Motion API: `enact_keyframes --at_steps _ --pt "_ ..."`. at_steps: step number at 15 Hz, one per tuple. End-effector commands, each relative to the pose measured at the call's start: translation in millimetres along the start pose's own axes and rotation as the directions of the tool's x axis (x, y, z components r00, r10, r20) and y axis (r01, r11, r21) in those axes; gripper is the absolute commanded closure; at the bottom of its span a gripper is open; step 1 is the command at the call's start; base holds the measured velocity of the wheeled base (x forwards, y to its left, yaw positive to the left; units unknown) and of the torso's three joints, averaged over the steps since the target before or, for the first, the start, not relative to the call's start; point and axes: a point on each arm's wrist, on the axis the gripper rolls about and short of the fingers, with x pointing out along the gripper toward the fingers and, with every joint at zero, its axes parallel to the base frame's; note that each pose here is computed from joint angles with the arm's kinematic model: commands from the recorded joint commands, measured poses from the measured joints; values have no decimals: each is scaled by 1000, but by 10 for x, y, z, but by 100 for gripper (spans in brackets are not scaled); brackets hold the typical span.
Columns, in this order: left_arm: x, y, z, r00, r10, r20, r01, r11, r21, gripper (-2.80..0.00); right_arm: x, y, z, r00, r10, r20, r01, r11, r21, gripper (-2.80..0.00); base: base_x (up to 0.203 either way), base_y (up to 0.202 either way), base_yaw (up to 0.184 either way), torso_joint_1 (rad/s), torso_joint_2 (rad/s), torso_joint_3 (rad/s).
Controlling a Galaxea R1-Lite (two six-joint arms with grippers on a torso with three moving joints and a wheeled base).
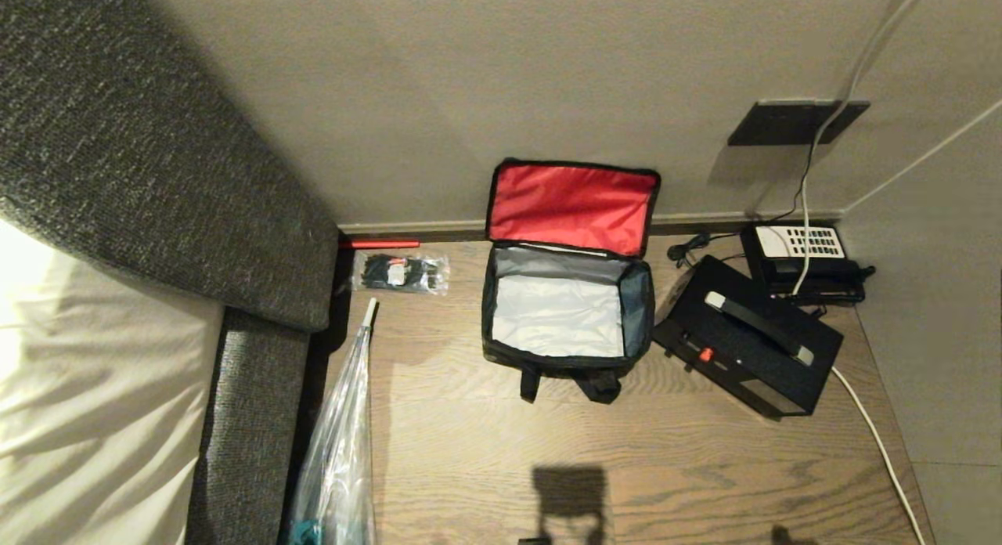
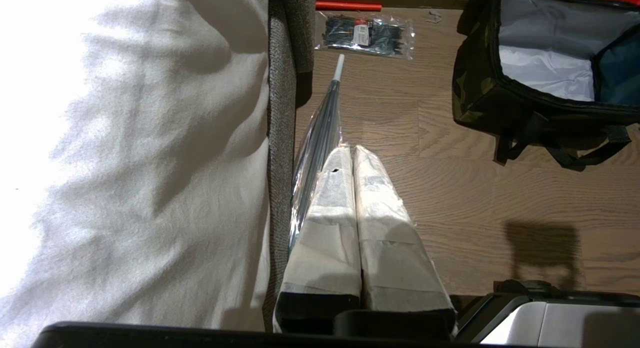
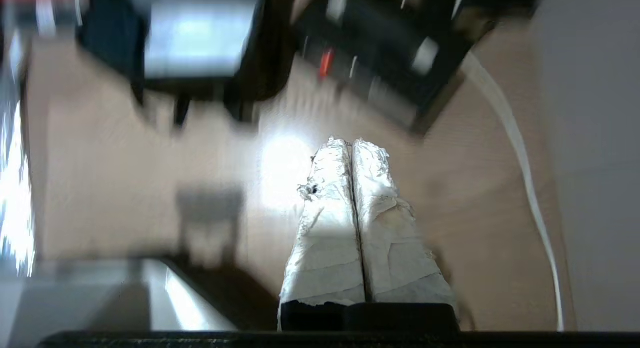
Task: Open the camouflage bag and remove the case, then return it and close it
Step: Grip the handle again
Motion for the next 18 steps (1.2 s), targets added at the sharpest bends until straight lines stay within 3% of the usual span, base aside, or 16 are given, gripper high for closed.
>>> enact_keyframes --at_steps 1,18 --pt "-2 0 0 1000 1 2 -1 1000 -1 0 -5 -4 -34 999 -6 54 6 1000 13 0 0 0 0 0 0 0" --pt "-1 0 -2 1000 1 2 -1 1000 -1 0 -8 -5 -45 999 -7 38 6 1000 13 0 0 0 0 0 0 0"
